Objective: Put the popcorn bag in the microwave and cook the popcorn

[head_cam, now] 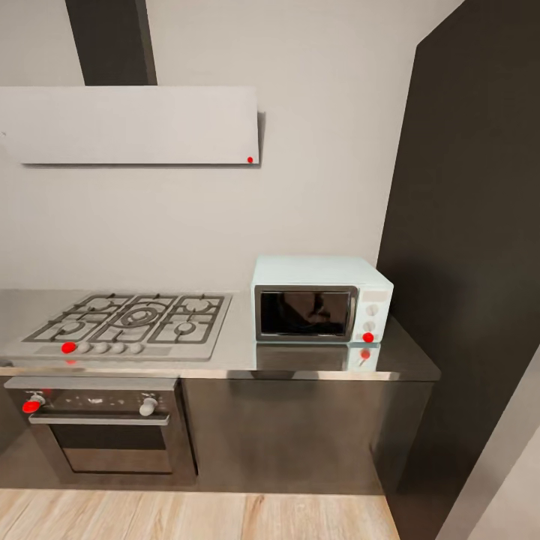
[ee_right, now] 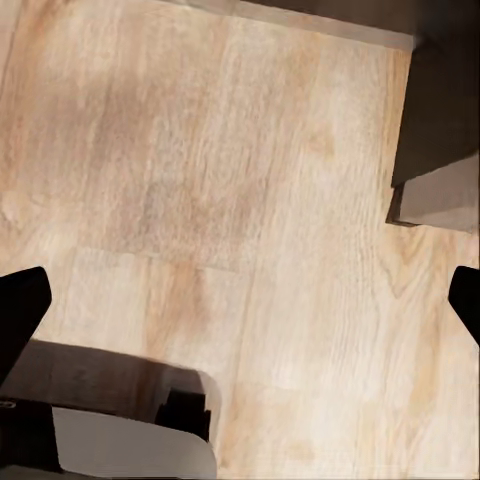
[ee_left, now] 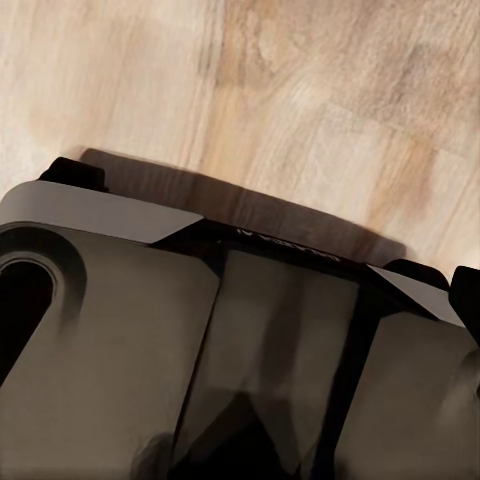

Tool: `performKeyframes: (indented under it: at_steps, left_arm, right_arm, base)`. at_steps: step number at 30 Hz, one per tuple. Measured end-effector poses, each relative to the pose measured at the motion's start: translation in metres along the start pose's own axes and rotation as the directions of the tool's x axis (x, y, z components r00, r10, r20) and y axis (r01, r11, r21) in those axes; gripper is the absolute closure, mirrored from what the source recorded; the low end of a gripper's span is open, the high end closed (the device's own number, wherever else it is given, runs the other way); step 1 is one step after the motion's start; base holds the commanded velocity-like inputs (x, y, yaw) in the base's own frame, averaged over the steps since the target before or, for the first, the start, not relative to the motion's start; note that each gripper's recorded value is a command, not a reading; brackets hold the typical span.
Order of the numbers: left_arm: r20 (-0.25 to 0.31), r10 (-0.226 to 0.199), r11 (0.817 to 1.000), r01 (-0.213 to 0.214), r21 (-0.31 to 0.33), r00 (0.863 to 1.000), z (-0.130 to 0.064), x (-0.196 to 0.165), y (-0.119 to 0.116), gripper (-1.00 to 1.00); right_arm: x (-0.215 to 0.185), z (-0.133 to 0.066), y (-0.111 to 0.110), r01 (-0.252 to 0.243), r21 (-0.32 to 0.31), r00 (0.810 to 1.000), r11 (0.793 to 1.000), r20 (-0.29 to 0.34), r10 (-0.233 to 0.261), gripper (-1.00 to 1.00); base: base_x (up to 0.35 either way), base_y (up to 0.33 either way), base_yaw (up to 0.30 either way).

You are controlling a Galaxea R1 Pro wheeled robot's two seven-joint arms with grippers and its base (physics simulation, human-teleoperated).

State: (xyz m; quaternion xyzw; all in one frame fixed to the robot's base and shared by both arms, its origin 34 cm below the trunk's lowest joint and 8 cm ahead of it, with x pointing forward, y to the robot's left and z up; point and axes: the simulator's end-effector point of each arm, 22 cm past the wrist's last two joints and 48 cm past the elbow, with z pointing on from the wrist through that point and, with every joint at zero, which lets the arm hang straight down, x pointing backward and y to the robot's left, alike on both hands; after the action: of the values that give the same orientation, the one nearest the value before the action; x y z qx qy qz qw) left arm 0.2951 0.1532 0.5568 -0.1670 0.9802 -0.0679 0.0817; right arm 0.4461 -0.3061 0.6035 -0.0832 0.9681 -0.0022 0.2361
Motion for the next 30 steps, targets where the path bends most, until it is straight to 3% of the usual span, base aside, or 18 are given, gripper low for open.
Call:
performKeyframes:
  at_steps: [6, 10, 12, 17, 21, 27, 30]
  left_arm:
    - [0.0, 0.0, 1.0, 0.0, 0.001, 1.0, 0.0, 0.0, -0.001, -1.0]
    - [0.0, 0.002, 1.0, -0.002, 0.001, 1.0, 0.0, 0.0, -0.001, -1.0]
    - [0.0, 0.001, 1.0, -0.001, 0.002, 1.0, 0.0, 0.0, -0.001, -1.0]
    - [0.0, 0.0, 1.0, 0.0, 0.002, 1.0, 0.0, 0.0, -0.001, -1.0]
    - [-0.001, 0.001, 1.0, -0.001, 0.002, 1.0, 0.0, 0.0, -0.001, -1.0]
    - [-0.001, 0.001, 1.0, -0.001, 0.002, 1.0, 0.0, 0.0, -0.001, -1.0]
    - [-0.001, 0.002, 1.0, -0.002, 0.002, 1.0, 0.0, 0.0, -0.001, -1.0]
  right_arm:
    - [-0.131, -0.026, -0.037, -0.016, 0.081, 0.994, 0.997, 0.107, 0.008, -1.0]
    - [-0.209, -0.07, -0.053, -0.039, 0.12, 0.982, 0.992, 0.186, 0.016, -1.0]
    - [-0.255, -0.109, -0.062, -0.058, 0.145, 0.968, 0.988, 0.25, 0.02, -1.0]
    - [-0.317, -0.186, -0.075, -0.091, 0.192, 0.932, 0.977, 0.363, 0.015, -1.0]
    - [-0.33, -0.206, -0.08, -0.104, 0.204, 0.923, 0.973, 0.384, 0.018, -1.0]
    - [-0.392, -0.242, -0.084, -0.129, 0.2, 0.876, 0.971, 0.481, 0.017, -1.0]
    - [-0.419, -0.254, -0.071, -0.148, 0.175, 0.85, 0.973, 0.525, 0.035, -1.0]
  base:
    - [0.0, 0.0, 0.0]
    - [0.0, 0.0, 0.0]
    - [0.0, 0.0, 0.0]
    - [0.0, 0.0, 0.0]
    - [0.0, 0.0, 0.0]
    - [0.0, 0.0, 0.0]
    - [0.0, 0.0, 0.0]
